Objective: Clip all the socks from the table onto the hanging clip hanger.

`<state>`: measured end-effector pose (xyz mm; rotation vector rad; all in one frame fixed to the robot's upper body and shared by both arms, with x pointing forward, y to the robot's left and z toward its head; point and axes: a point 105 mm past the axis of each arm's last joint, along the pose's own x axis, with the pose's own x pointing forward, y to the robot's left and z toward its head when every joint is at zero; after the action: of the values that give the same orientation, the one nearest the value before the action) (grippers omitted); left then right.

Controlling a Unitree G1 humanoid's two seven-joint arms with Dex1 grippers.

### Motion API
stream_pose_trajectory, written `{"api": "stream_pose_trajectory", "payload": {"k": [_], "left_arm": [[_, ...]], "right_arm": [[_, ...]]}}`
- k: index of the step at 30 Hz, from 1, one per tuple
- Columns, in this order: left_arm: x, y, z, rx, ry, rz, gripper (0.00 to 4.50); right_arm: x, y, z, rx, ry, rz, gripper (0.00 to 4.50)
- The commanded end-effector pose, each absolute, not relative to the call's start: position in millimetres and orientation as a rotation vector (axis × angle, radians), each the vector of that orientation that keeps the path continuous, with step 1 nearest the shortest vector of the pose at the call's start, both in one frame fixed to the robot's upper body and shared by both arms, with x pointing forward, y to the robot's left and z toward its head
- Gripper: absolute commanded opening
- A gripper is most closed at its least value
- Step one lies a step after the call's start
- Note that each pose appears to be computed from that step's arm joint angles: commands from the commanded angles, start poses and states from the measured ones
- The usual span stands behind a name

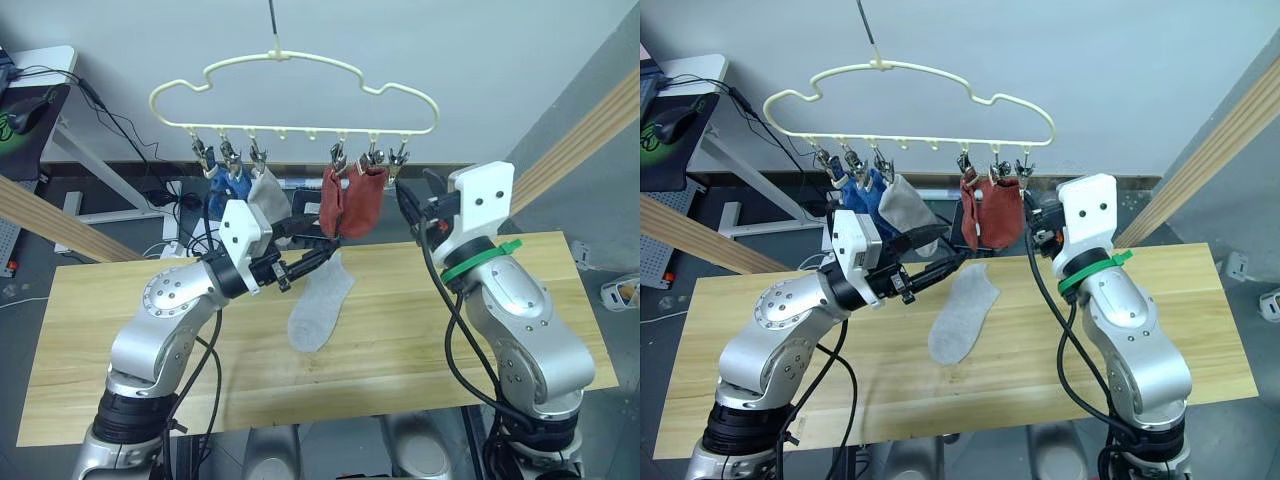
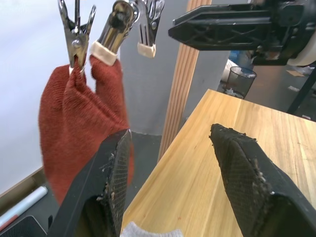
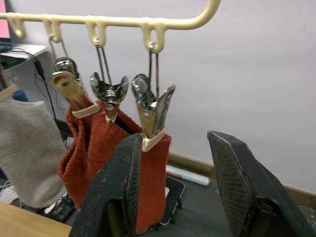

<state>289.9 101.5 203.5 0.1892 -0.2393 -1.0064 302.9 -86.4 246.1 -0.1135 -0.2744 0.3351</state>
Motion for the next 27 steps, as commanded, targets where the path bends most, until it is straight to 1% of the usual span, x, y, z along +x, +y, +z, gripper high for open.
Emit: {"api": "stream_pose_trajectory", "payload": {"k": [1,13,27], "left_arm": [[282.6,98.7,212.4,0.207,-0.278,-1.031,2.76],[284.4,96.8,213.8,0.212,-0.284,-1.038,2.76],[285.6,95.4,212.1,0.211,-0.281,-1.036,2.76]], "right_arm": [[299.5,-79.1,255.7,-0.101,-0.316,0.346,2.18],[308.7,-67.0,262.1,-0.081,-0.338,0.328,2.18],[317.3,-69.9,269.1,-0.102,-0.38,0.272,2.18]]}}
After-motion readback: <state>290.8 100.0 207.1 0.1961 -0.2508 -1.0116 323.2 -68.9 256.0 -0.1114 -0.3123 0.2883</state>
